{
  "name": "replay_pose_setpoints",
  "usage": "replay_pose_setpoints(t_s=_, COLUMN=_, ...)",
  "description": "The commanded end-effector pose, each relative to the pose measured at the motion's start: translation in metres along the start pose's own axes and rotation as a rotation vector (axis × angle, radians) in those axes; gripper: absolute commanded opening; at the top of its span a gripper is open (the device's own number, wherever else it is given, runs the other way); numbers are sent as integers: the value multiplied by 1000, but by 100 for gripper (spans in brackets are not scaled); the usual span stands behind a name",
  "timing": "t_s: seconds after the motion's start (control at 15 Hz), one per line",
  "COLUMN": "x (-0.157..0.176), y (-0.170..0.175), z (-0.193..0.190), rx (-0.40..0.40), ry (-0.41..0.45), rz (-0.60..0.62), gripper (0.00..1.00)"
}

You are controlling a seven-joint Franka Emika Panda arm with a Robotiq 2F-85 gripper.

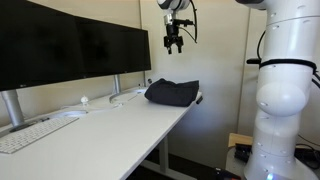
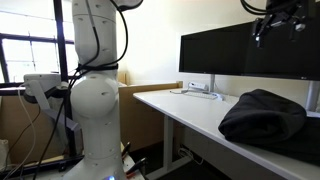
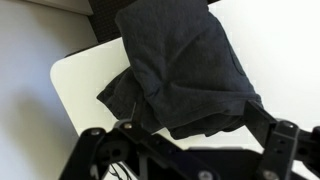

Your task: Fold the pants in half twice

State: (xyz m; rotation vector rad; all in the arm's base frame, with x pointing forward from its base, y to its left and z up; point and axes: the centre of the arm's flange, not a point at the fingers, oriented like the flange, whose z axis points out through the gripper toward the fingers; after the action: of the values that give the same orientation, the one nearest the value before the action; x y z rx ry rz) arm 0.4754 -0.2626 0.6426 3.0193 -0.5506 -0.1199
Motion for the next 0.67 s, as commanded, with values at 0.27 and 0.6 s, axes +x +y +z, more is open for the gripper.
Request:
replay_pose_setpoints(t_s=0.27, x=-45, y=-67, z=12, rx=-8, ry=18, rz=-112, gripper=100)
replay_pose_setpoints(t_s=0.6, x=-33, y=-77, z=6, rx=7, ry=-16, rz=-139, gripper=100)
